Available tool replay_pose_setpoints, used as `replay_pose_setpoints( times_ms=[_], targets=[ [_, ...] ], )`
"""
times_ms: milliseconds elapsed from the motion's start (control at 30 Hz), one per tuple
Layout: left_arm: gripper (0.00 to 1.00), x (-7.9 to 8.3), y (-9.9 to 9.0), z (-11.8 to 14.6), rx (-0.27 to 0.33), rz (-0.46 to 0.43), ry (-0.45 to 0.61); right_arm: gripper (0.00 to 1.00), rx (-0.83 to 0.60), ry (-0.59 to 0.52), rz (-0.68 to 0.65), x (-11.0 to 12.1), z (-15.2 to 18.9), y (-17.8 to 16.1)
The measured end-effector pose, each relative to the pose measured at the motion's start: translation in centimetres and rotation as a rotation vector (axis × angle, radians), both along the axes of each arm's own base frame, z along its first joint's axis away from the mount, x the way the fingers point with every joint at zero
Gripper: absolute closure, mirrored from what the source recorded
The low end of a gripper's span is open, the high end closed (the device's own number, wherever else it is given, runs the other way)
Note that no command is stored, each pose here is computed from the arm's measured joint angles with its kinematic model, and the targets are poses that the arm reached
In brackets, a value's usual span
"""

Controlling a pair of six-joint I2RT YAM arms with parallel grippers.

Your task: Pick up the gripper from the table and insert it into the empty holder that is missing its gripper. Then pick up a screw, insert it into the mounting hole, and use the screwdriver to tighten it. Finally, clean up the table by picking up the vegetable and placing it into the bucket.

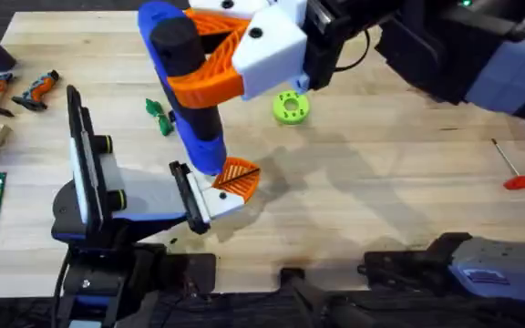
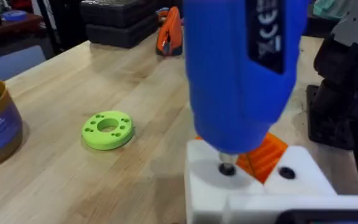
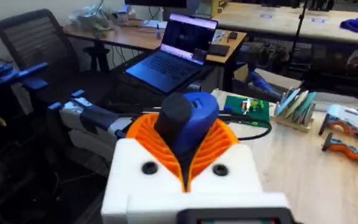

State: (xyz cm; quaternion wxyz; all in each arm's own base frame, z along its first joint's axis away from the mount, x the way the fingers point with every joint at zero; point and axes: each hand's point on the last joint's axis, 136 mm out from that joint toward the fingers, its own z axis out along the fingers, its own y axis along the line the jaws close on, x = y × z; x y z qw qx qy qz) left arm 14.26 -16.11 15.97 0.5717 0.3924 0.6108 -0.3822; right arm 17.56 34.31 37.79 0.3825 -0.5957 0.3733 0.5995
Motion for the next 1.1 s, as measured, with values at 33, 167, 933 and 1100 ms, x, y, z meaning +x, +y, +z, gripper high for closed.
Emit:
replay_pose_setpoints(
  times_ms=[33, 167, 933, 1100],
  targets=[
    [0.996, 0.0, 0.0, 0.0, 0.0, 0.0, -0.001, 0.971, 0.005, -0.007, 0.002, 0.0, 0.1, 0.0],
    [0.996, 0.0, 0.0, 0.1, 0.002, 0.001, -0.009, 0.972, 0.041, -0.041, 0.008, -0.2, 0.7, -0.1],
    [0.996, 0.0, 0.0, 0.1, 0.003, 0.0, -0.014, 0.972, 0.012, 0.124, -0.399, 7.6, 5.3, -6.8],
    [0.996, 0.0, 0.0, 0.1, 0.003, 0.0, -0.015, 0.972, -0.178, 0.258, -0.769, 14.5, -1.2, -10.6]
  ],
)
